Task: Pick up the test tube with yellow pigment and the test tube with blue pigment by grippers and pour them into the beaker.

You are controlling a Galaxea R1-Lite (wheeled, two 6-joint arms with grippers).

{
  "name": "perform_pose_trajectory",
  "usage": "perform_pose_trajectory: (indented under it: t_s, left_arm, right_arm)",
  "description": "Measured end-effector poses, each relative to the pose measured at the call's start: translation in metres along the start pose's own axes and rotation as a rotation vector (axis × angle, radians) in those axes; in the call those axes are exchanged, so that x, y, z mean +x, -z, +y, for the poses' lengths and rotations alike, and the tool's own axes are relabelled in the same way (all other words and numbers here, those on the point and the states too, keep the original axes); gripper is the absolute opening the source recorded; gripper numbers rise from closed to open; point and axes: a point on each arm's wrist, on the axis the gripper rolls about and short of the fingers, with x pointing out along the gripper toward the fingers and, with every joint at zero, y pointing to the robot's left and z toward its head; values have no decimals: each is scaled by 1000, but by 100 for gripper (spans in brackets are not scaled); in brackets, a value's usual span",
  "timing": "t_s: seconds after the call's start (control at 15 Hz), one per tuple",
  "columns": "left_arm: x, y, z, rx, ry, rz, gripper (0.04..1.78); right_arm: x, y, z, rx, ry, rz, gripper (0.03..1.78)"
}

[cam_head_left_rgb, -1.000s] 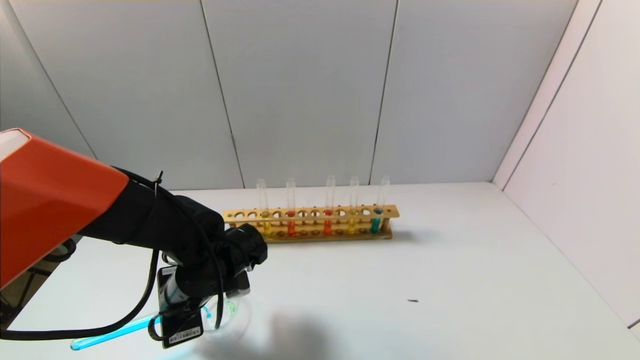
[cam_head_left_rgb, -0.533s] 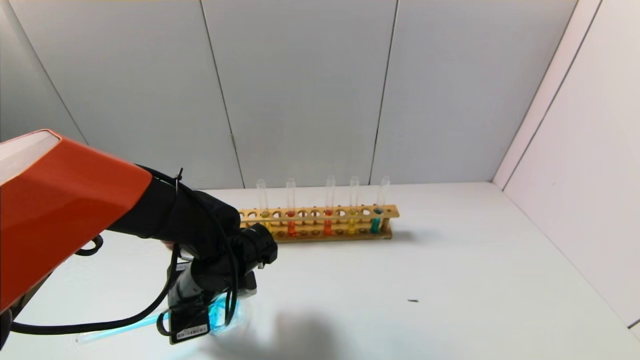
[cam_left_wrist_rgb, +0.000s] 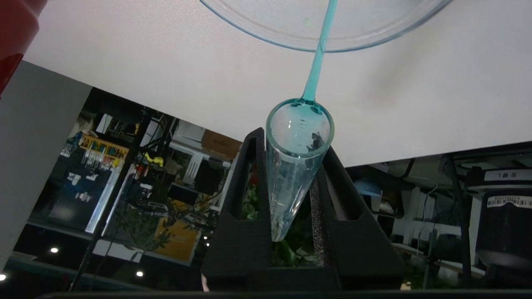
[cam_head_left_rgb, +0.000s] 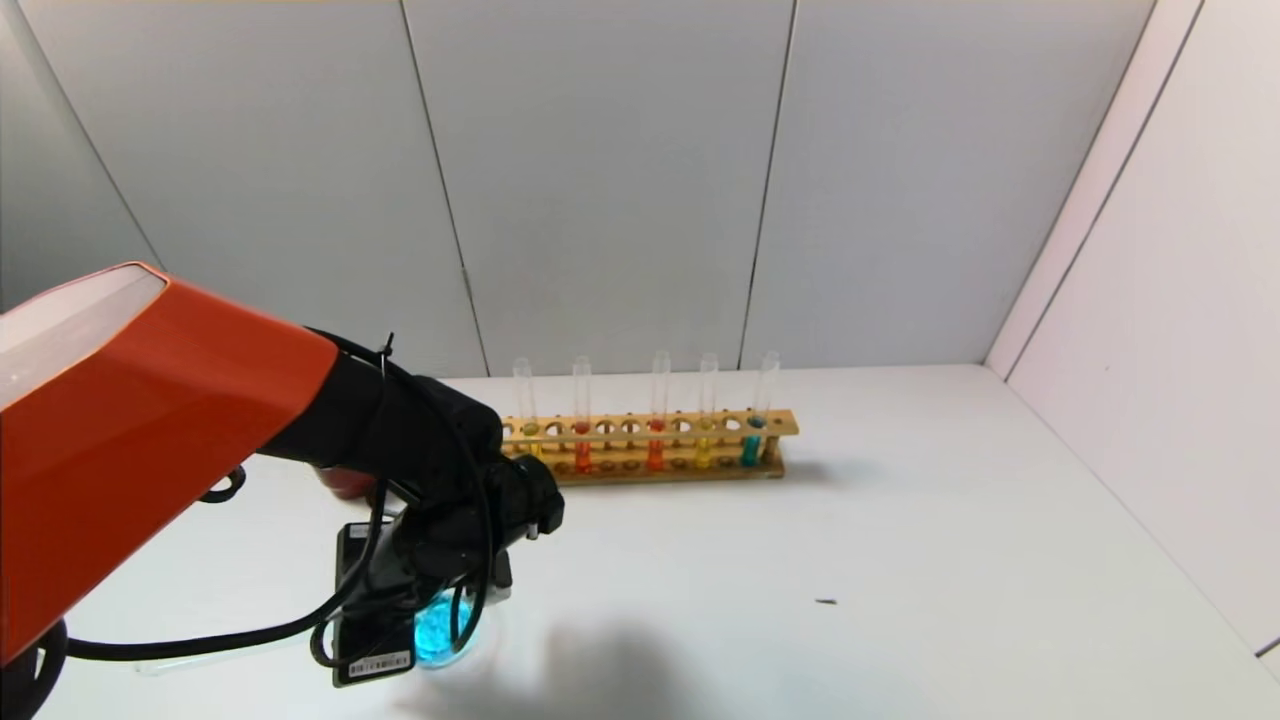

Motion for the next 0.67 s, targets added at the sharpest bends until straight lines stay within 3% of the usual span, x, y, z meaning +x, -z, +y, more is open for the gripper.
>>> perform_pose_trajectory:
  t_s: [0.67]
  left_arm:
    - [-13, -9, -1, 124, 17, 121, 32]
  right_arm:
    - [0, 0, 0, 0, 0, 0, 170]
